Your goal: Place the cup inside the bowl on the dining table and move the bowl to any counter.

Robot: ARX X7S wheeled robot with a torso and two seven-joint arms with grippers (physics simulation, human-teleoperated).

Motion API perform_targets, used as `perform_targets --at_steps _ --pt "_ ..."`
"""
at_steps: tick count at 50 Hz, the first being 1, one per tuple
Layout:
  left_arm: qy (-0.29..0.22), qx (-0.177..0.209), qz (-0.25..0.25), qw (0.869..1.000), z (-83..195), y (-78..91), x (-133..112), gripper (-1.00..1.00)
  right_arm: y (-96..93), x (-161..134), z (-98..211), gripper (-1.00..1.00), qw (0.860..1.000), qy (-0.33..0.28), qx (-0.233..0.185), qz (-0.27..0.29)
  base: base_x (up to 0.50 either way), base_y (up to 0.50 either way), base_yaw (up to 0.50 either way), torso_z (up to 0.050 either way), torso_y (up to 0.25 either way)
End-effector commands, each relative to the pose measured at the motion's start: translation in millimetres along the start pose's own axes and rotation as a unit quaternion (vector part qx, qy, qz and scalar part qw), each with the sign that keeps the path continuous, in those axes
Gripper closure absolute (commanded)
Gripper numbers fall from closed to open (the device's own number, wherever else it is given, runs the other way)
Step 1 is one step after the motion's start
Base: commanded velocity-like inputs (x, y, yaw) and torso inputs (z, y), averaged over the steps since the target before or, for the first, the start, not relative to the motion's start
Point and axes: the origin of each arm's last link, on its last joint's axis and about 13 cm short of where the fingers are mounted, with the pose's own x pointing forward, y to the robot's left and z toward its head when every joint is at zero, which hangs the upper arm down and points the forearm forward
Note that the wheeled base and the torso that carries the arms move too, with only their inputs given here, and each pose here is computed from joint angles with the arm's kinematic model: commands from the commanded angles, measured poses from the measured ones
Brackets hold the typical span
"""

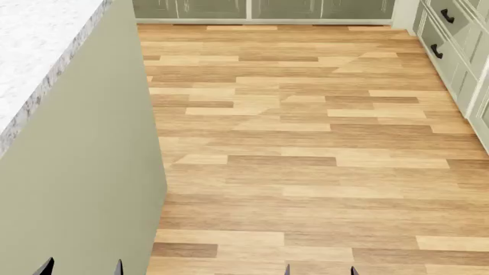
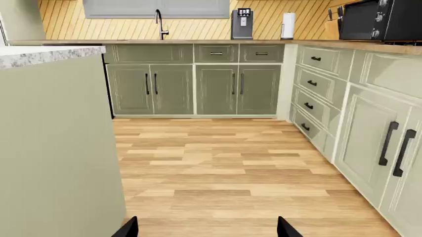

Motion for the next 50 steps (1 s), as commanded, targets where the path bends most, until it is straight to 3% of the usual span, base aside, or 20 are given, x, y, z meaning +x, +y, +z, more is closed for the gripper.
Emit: perform_targets --at_steps 1,13,50 --pt "0.001 -0.001 0.001 1.000 0.2 -2.0 2.4 -1.00 -0.4 0.4 -0.5 -1.00 1.000 -0.001 0.004 -0.004 0.00 0.00 0.00 0.000 0.000" --pt "-0.003 0.007 -0.005 1.000 -0.3 -1.4 0.5 -1.00 1.2 -1.6 -1.1 -1.00 1.000 -0.002 -0.002 0.010 -0.03 0.00 0.00 0.000 0.000" --pt "-0.003 0.004 -0.012 1.000 -0.3 -3.7 1.7 -1.00 1.1 -0.6 -2.8 -1.00 1.000 0.008 -0.002 0.012 -0.50 0.00 0.00 0.000 0.000"
